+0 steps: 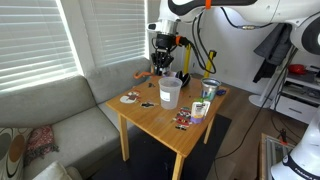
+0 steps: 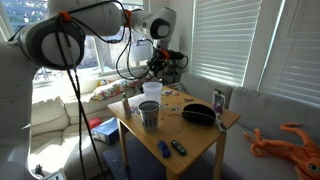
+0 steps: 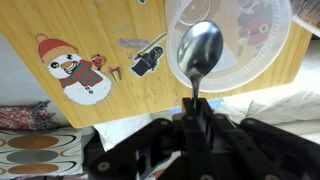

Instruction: Place the silver and clear containers upright then put the silver spoon in the clear container.

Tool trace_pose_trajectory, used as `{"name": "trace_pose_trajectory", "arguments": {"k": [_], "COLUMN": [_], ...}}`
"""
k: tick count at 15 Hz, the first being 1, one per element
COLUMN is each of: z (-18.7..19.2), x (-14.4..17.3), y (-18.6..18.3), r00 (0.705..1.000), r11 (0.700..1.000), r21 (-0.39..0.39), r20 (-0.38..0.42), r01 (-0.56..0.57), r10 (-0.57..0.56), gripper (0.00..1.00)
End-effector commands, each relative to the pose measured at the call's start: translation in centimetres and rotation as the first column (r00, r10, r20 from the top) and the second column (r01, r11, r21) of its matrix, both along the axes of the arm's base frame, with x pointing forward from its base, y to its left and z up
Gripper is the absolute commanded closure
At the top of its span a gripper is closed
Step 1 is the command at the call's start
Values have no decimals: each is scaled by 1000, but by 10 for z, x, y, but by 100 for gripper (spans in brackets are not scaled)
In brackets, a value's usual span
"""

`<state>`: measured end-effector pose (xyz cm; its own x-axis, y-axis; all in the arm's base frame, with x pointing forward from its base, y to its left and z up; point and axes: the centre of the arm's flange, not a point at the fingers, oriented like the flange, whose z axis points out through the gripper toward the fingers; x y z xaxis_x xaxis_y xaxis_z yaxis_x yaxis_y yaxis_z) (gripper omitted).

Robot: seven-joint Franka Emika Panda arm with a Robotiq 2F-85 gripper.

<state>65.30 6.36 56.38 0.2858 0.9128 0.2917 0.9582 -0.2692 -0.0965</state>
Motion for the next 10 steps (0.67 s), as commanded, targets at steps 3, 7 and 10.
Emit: {"name": "trace_pose_trajectory", "arguments": {"k": [3, 7, 10], "z": [3, 4, 2], "x": [-4, -6, -12], "y": [-4, -4, -5], "r00": [1000, 1000, 997], "r11": [1000, 1000, 997], "r21": [10, 10, 45], "r20": [4, 4, 26], "r01": [-6, -7, -70], "r10": [6, 7, 69], "gripper": [92, 92, 98]}}
